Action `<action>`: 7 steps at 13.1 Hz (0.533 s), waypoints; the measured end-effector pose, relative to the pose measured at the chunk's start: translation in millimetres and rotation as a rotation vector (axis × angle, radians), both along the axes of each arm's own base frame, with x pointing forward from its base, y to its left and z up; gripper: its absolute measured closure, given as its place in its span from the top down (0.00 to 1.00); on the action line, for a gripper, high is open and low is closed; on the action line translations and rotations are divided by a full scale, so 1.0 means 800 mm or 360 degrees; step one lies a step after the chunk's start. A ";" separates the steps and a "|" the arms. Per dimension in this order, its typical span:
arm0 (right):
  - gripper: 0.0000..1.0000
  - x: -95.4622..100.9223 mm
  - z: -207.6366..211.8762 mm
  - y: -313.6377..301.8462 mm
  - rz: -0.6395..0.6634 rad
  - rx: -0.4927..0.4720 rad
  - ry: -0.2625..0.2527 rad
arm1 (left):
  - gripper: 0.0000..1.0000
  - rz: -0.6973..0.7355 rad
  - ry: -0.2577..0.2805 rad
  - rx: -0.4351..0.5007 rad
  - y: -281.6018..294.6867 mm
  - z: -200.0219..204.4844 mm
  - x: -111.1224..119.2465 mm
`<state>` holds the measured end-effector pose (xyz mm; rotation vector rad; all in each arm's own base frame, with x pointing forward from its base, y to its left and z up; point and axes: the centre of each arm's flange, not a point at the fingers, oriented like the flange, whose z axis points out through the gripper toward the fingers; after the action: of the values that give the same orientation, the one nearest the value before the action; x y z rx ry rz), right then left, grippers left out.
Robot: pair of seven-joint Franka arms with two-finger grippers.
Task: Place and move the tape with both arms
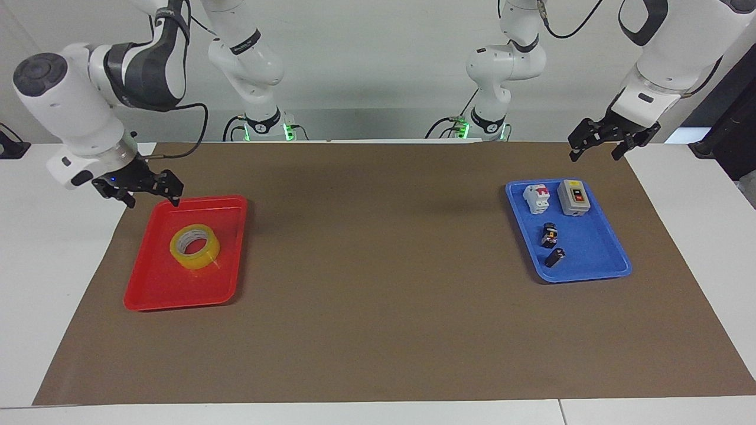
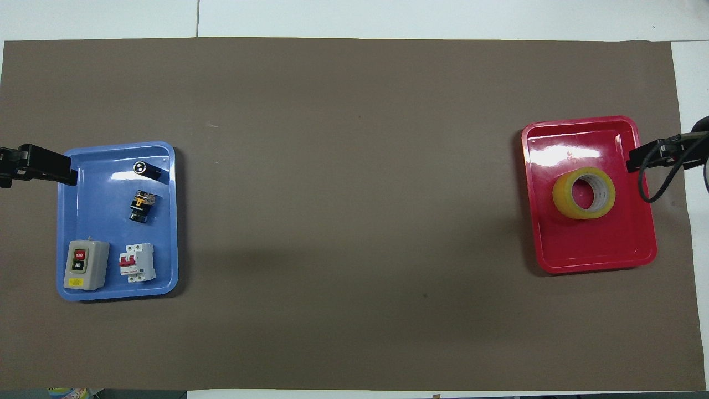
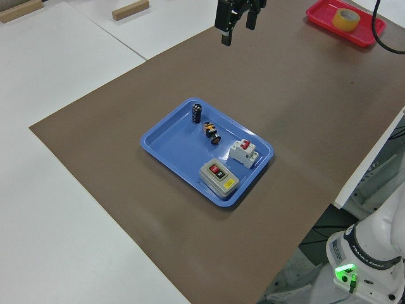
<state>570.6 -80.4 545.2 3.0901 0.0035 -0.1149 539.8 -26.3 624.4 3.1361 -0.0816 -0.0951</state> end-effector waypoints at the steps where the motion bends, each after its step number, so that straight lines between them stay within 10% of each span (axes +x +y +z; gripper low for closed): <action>1: 1.00 -0.006 0.025 0.007 -0.0009 -0.0012 -0.0005 | 1.00 0.0000 0.0000 0.0000 0.000 0.000 0.000; 7: 1.00 -0.068 0.110 0.060 -0.0087 -0.0063 0.0040 | 1.00 0.0000 0.0000 0.0000 0.000 0.000 0.000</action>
<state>516.2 -32.7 633.4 3.0499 -0.0814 -0.1544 539.8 -26.3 624.4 3.1361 -0.0816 -0.0951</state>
